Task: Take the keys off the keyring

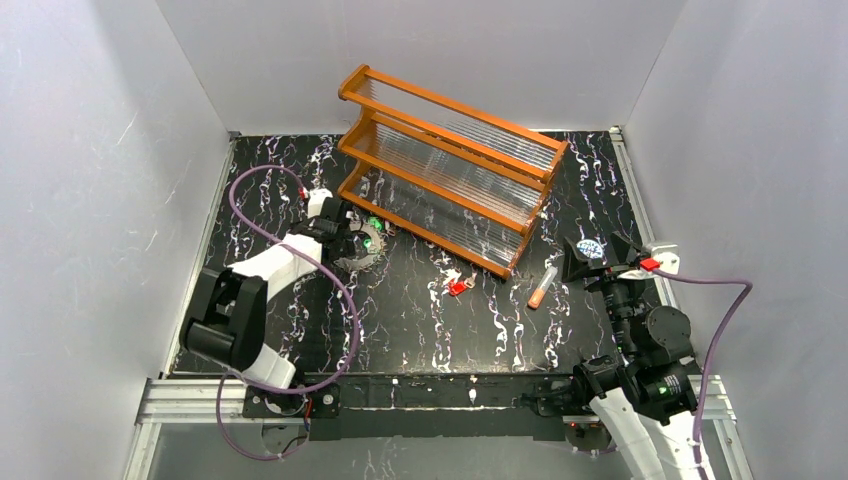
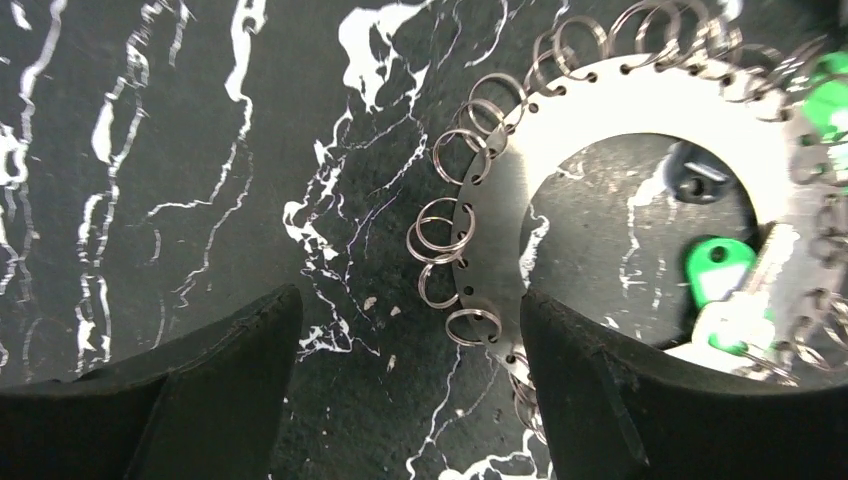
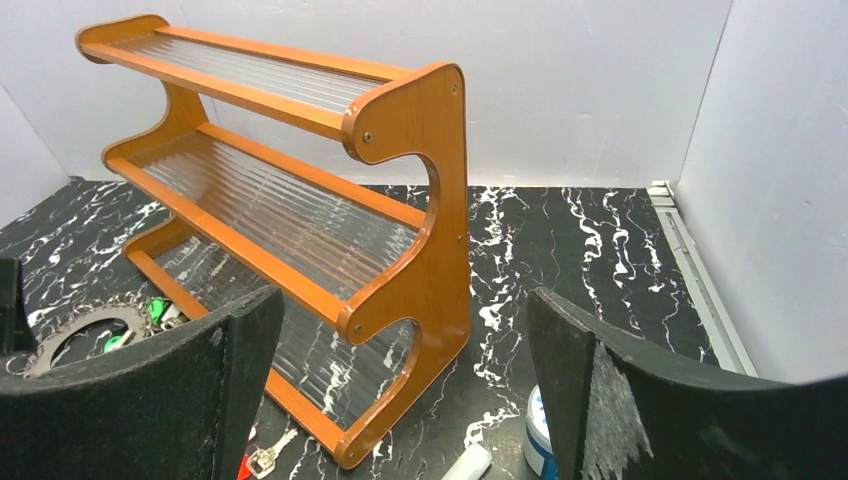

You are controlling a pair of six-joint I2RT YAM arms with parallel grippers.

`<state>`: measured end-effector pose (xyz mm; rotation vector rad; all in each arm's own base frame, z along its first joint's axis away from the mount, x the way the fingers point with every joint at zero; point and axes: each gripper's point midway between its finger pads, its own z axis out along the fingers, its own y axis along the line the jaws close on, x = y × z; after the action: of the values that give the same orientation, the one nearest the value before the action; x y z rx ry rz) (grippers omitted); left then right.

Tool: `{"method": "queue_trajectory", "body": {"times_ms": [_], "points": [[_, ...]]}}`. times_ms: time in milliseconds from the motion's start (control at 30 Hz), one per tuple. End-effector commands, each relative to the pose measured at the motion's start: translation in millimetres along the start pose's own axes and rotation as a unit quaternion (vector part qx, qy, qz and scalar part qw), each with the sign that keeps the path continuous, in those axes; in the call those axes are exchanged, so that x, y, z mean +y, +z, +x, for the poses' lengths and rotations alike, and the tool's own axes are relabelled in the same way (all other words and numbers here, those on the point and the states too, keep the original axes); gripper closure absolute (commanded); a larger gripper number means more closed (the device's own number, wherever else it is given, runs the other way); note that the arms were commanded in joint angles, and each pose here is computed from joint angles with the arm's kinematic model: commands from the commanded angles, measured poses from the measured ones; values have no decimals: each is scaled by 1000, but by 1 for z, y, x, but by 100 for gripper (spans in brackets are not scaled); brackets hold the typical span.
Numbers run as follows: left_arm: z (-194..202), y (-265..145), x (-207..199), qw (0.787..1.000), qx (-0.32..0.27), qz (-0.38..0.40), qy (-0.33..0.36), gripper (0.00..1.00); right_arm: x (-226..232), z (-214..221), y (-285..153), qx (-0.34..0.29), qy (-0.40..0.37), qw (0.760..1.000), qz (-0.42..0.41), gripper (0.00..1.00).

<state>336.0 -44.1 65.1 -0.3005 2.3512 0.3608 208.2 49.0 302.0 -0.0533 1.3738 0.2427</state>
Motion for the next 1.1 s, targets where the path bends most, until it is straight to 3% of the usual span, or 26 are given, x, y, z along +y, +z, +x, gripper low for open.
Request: {"method": "queue_trajectory", "body": {"times_ms": [0,200,467,733,900,1067], "points": [[9,14,-11,998,52,29,-32,26,5,-18,-1,-39,2,999,-15,1],[7,37,-32,995,72,54,-51,34,9,-20,-2,-47,2,999,-27,1],[41,48,-15,993,119,3,-24,42,10,-25,-6,-60,6,998,-29,1],[74,26,6,986,166,-1,13,67,22,-28,-7,-57,1,996,-64,1],[82,-1,14,984,172,32,14,79,57,-16,-1,7,-5,988,-155,1],[92,-22,1,977,193,94,2,89,95,6,2,118,16,960,-252,1]]}}
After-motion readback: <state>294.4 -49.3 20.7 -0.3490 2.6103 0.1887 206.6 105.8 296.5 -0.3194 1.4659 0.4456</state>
